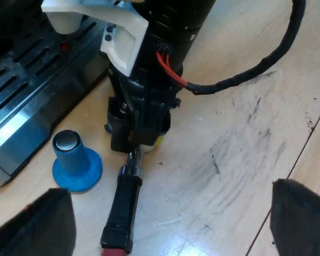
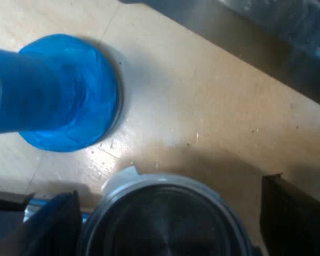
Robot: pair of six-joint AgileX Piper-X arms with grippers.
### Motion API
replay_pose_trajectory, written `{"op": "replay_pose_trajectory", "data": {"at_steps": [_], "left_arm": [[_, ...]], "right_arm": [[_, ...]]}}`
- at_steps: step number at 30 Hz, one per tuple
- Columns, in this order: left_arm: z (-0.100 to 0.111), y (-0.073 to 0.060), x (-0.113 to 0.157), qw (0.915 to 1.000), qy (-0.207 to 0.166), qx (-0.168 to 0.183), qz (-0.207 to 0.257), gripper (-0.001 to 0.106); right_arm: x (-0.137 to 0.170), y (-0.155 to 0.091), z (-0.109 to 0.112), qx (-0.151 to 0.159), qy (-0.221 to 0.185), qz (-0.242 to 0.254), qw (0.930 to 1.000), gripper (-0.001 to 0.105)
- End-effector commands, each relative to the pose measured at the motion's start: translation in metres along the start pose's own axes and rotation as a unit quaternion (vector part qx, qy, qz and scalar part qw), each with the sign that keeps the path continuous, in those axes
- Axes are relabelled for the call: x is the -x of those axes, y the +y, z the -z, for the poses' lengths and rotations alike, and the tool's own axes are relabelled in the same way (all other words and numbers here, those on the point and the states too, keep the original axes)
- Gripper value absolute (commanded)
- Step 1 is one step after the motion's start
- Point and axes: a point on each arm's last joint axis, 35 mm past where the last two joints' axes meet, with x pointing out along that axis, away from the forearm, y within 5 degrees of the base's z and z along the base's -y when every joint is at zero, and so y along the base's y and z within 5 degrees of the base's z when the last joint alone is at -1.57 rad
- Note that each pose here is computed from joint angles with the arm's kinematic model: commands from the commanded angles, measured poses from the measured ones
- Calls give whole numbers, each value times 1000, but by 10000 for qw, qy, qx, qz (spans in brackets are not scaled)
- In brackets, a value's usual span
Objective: Put the handle in the coffee machine
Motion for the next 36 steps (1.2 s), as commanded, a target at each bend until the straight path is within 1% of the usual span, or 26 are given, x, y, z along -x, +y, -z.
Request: {"op": "replay_pose_trajectory", "data": {"at_steps": [1, 5, 9, 11, 19, 29, 30, 31, 33, 34, 35, 36], "left_arm": [[-1, -1, 2, 10000, -26, 47, 34, 76], [-1, -1, 2, 10000, -26, 47, 34, 76], [-1, -1, 2, 10000, -26, 47, 34, 76], [-1, -1, 2, 10000, -26, 47, 34, 76], [-1, -1, 2, 10000, -26, 47, 34, 76], [1, -1, 2, 10000, 29, 81, 43, 76], [1, -1, 2, 10000, 29, 81, 43, 76], [1, -1, 2, 10000, 29, 81, 43, 76], [1, -2, 2, 9999, 43, 77, 58, 76], [1, -2, 2, 9999, 44, 73, 63, 76], [1, -2, 2, 9999, 47, 67, 70, 76], [1, -2, 2, 9999, 47, 68, 70, 76]], "right_arm": [[6, 2, -1, 50, 30, -262, 9996, 69], [6, 3, 3, 43, 227, -318, 9992, 69], [6, 2, 6, 40, 336, -311, 9989, 69], [6, 2, 7, -19, 404, -304, 9987, 69], [6, 3, 3, -109, 224, -315, 9992, 69], [6, 2, 6, -113, 336, -306, 9989, 68], [6, 2, 7, -115, 408, -300, 9987, 57], [6, 2, 7, -116, 418, -313, 9986, 54], [7, 2, 9, -140, 471, -333, 9982, 26], [7, 2, 9, -152, 487, -331, 9982, 18], [7, 2, 10, -156, 514, -329, 9980, 3], [7, 2, 10, -176, 526, -327, 9979, 0]]}}
